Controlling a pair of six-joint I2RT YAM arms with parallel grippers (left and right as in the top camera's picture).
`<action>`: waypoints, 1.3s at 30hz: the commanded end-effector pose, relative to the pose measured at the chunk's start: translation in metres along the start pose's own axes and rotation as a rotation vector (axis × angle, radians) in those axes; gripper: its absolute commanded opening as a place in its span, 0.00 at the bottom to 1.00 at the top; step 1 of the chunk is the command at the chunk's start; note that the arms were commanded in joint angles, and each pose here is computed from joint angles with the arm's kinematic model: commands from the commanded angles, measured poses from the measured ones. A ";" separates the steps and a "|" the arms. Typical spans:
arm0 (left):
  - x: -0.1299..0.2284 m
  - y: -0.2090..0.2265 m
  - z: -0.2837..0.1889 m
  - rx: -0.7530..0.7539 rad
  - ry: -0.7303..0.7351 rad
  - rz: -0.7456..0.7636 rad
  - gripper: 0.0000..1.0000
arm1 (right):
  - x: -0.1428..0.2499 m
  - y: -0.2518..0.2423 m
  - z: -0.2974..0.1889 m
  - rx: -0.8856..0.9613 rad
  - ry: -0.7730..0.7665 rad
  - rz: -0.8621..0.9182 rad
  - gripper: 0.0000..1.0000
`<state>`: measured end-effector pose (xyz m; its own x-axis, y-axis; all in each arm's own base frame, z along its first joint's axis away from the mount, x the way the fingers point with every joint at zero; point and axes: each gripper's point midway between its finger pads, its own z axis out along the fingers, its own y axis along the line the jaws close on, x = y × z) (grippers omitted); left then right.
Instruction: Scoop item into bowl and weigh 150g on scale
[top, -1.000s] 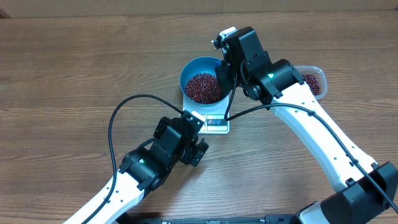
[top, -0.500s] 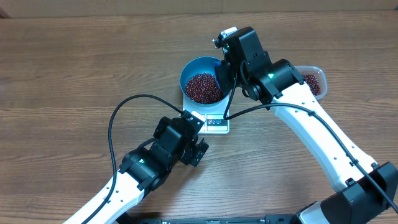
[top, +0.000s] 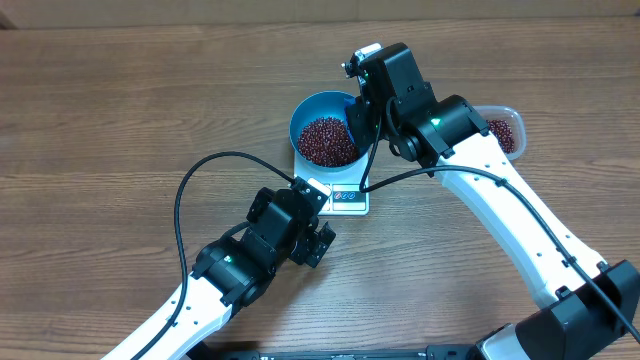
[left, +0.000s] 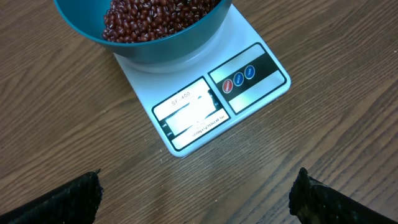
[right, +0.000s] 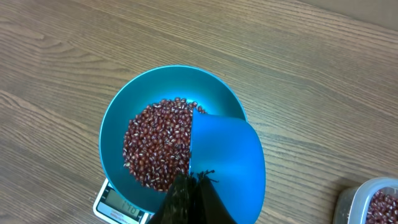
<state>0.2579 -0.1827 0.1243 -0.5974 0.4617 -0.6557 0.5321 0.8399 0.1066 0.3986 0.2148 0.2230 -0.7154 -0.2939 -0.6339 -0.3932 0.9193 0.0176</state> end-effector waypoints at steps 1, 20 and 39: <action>0.003 0.004 0.000 -0.017 0.001 0.016 0.99 | -0.015 0.002 -0.020 -0.028 -0.052 -0.038 0.04; 0.003 0.004 0.000 -0.017 0.001 0.016 0.99 | -0.014 0.003 -0.020 -0.033 -0.048 -0.078 0.04; 0.003 0.004 0.000 -0.017 0.001 0.016 0.99 | -0.016 0.007 -0.021 -0.055 -0.057 -0.069 0.04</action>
<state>0.2579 -0.1827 0.1243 -0.5974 0.4617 -0.6557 0.5321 0.8399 0.1066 0.3921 0.2206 0.2204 -0.6923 -0.3681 -0.6207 -0.4737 0.8807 0.0061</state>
